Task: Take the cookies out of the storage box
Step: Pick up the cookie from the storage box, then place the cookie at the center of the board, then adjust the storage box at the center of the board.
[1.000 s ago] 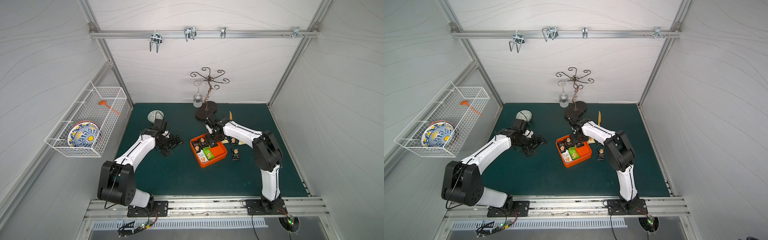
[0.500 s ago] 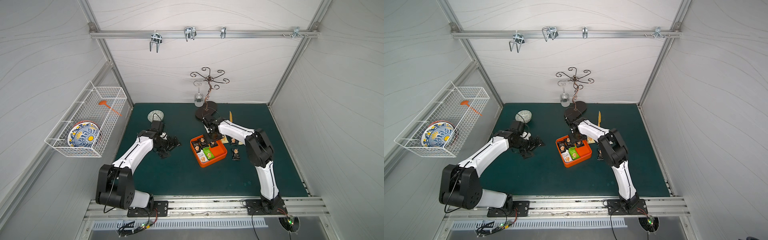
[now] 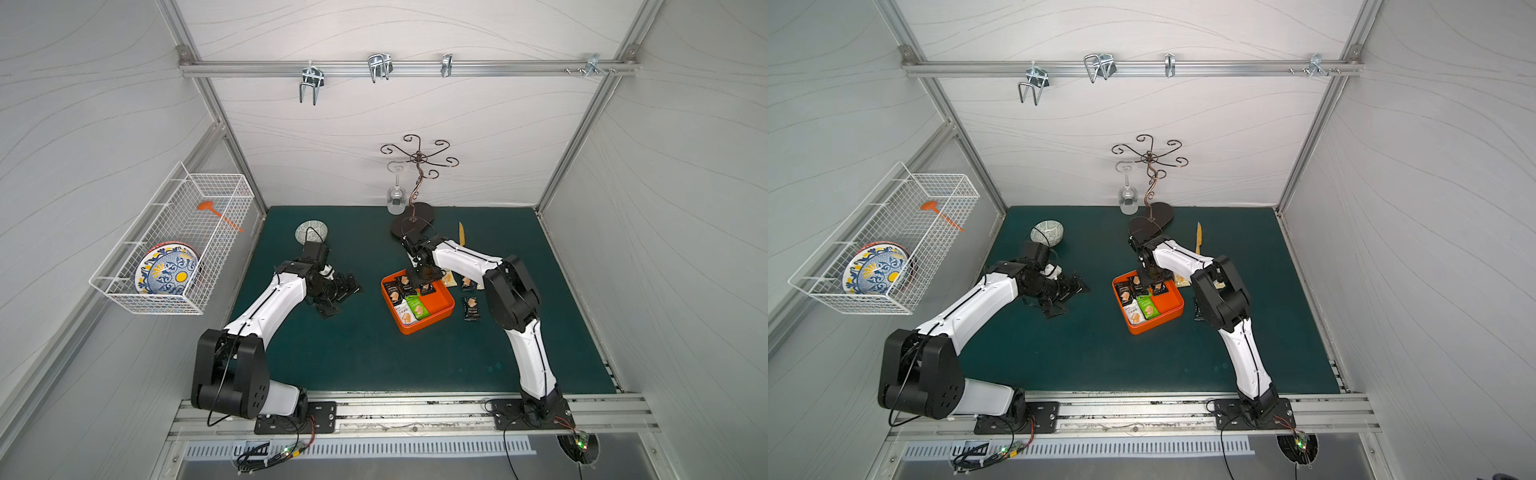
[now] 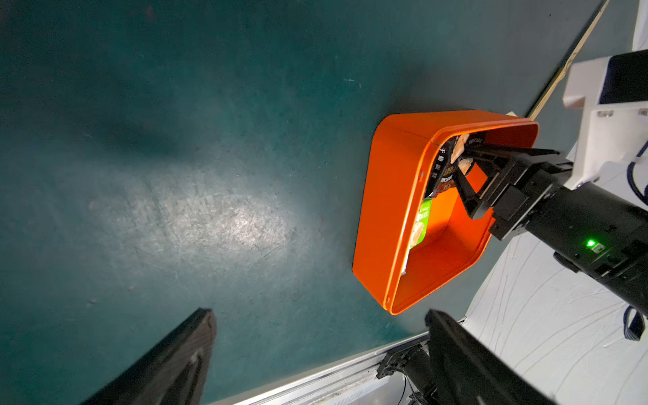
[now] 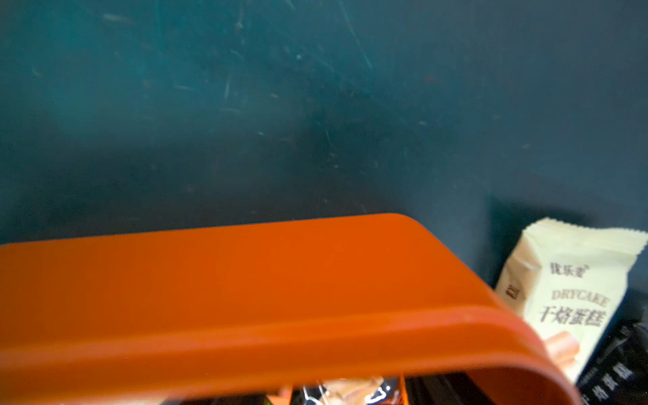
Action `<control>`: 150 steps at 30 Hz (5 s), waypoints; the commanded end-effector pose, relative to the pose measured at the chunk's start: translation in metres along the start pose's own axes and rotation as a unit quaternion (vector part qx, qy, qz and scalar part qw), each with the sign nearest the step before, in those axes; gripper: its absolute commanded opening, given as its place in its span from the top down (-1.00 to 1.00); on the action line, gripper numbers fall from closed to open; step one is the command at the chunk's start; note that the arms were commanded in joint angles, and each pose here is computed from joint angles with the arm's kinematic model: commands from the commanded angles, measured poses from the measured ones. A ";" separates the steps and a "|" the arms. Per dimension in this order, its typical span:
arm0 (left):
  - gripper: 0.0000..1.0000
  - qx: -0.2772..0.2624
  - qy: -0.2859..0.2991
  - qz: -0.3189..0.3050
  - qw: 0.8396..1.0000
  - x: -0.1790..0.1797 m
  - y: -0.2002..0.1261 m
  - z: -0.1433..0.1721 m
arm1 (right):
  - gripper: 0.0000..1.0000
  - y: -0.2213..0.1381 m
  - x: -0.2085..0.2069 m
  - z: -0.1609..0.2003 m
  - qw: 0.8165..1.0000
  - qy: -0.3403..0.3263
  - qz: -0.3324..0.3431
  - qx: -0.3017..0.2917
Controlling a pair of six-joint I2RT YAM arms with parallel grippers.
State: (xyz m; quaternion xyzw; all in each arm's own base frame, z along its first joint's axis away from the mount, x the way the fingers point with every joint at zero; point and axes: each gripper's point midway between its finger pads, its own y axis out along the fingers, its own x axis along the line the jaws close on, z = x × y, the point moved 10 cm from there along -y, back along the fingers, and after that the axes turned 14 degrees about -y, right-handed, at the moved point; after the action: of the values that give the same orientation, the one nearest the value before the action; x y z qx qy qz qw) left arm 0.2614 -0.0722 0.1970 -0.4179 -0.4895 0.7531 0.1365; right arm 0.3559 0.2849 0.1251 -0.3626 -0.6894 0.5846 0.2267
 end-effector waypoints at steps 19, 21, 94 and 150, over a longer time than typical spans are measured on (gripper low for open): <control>-0.96 -0.012 0.007 0.009 1.000 -0.002 -0.008 -0.001 | 0.17 0.033 -0.001 0.013 0.998 0.001 0.014 0.055; -0.96 -0.013 0.006 0.009 1.000 -0.002 -0.008 -0.001 | 0.19 0.031 -0.002 0.013 0.998 0.002 0.017 0.053; -0.95 0.015 0.051 0.019 0.998 -0.060 0.009 -0.013 | 0.20 -0.047 -0.125 0.177 0.968 0.245 0.034 0.036; -0.95 -0.022 0.052 0.023 0.998 -0.048 -0.013 0.001 | 1.00 -0.048 -0.032 0.113 0.985 0.104 -0.140 -0.011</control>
State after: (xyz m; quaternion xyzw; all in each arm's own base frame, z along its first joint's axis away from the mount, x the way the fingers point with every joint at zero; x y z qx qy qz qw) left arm 0.2860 -0.0949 0.2172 -0.4450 -0.4878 0.7374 0.1424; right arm 0.2939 0.1766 0.1463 -0.3388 -0.7100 0.4973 0.3658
